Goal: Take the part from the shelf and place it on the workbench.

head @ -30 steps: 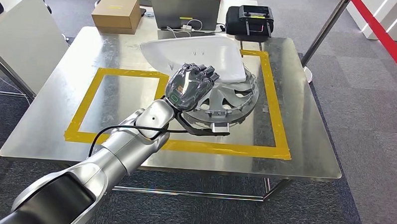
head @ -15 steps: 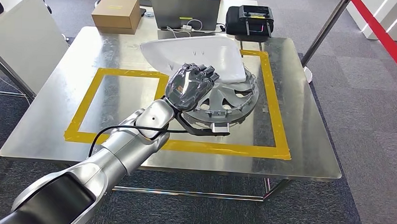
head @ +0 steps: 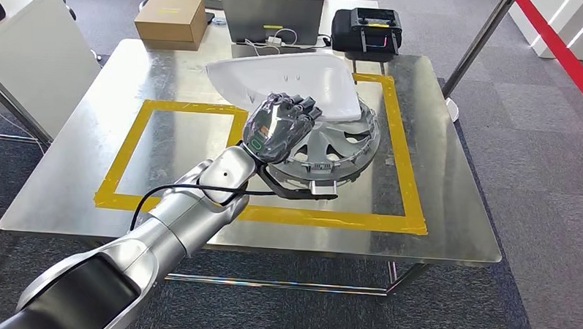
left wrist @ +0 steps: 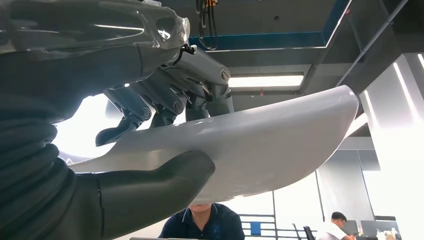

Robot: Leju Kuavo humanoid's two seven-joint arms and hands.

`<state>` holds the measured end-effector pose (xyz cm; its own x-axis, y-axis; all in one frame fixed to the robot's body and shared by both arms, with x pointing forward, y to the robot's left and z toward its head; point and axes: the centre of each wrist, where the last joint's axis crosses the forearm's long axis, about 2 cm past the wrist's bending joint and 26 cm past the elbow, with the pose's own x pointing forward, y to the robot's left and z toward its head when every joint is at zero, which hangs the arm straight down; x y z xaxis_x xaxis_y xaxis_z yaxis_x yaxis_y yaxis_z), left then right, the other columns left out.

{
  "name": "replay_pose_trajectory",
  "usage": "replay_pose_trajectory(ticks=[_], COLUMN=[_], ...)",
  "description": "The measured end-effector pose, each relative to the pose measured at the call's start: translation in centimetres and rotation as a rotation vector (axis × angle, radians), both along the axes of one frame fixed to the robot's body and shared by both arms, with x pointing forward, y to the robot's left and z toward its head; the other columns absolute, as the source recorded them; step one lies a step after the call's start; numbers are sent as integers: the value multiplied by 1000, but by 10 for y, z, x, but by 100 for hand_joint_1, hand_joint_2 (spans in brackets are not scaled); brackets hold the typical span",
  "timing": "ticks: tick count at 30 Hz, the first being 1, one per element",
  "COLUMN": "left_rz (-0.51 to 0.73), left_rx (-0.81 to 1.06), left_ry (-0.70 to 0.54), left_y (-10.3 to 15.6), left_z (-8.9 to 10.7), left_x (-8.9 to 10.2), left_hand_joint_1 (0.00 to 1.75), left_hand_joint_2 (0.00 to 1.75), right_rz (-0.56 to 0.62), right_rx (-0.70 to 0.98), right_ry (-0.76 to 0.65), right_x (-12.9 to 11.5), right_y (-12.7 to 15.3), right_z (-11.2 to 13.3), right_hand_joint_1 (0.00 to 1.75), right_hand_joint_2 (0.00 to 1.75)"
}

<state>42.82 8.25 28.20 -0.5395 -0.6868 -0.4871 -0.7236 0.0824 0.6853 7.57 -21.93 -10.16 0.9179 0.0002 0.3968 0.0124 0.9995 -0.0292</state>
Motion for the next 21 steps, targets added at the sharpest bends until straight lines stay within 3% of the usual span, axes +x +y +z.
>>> replay_pose_trajectory(ticks=[21], left_rz=[0], left_rx=[0], left_ry=[0], left_y=[0], left_z=[0], left_x=[0], left_hand_joint_1=[175], left_hand_joint_2=[175], right_rz=[0], right_rx=[0], right_ry=[0], right_x=[0], right_y=[0], right_z=[0], right_hand_joint_1=[0], right_hand_joint_2=[0])
